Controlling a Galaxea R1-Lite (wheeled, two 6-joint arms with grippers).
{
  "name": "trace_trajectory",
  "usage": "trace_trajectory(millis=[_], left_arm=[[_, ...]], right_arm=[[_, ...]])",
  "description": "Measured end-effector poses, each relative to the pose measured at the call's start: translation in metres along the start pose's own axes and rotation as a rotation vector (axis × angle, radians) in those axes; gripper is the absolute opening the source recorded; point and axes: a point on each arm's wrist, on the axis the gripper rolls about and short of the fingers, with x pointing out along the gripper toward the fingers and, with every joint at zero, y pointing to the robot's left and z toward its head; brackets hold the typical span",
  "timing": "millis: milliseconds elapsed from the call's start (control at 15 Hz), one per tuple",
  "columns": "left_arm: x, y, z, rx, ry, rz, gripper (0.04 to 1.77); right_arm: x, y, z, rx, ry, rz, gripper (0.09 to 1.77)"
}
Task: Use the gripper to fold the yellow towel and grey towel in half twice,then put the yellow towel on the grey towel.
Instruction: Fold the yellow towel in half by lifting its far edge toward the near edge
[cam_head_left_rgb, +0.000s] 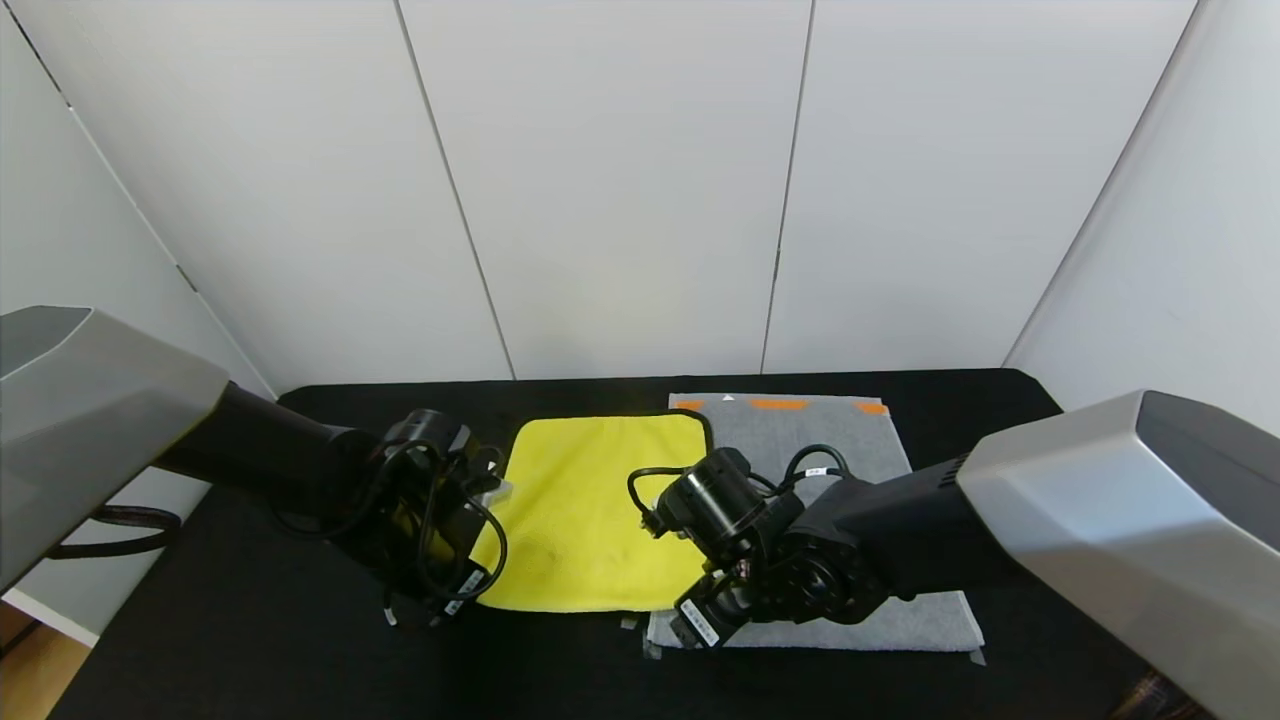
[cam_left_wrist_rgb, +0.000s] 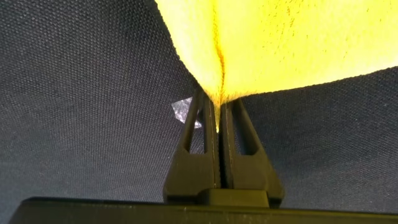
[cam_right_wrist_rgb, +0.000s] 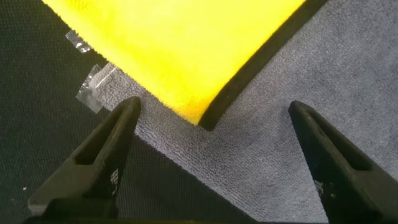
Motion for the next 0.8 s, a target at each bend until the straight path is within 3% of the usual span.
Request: trace_trajectory(millis=[200,400,467,533,800], left_arm=[[-0.0006,0.0001,0.0002,0.0,-0.002,0.001,0.13],[-0.0006,0.0001,0.0002,0.0,-0.002,0.001,0.13],[-0.0008,-0.0001,0.0002,0.001,-0.003,0.001,0.13],[-0.0009,-0.0003,0.0002,0.001,-0.003,0.001,0.13],[-0.0017,-0.0003,0.0001,0.001,-0.005,0.001,0.13]], right_arm=[[0.0016,0.0023,-0.0005,-0.004,0.0,0.002,1.13],[0.0019,0.0028,0.0004,0.005,-0.004,0.005,0.8],[0.002,0.0033,0.001,0.011,-0.006,0.006,0.58],[0.0022,0.0039,0.0016,0.013,-0.009,0.007,0.13],[0.0036,0.0058,0.003,0.017,-0.013,0.009,0.14]])
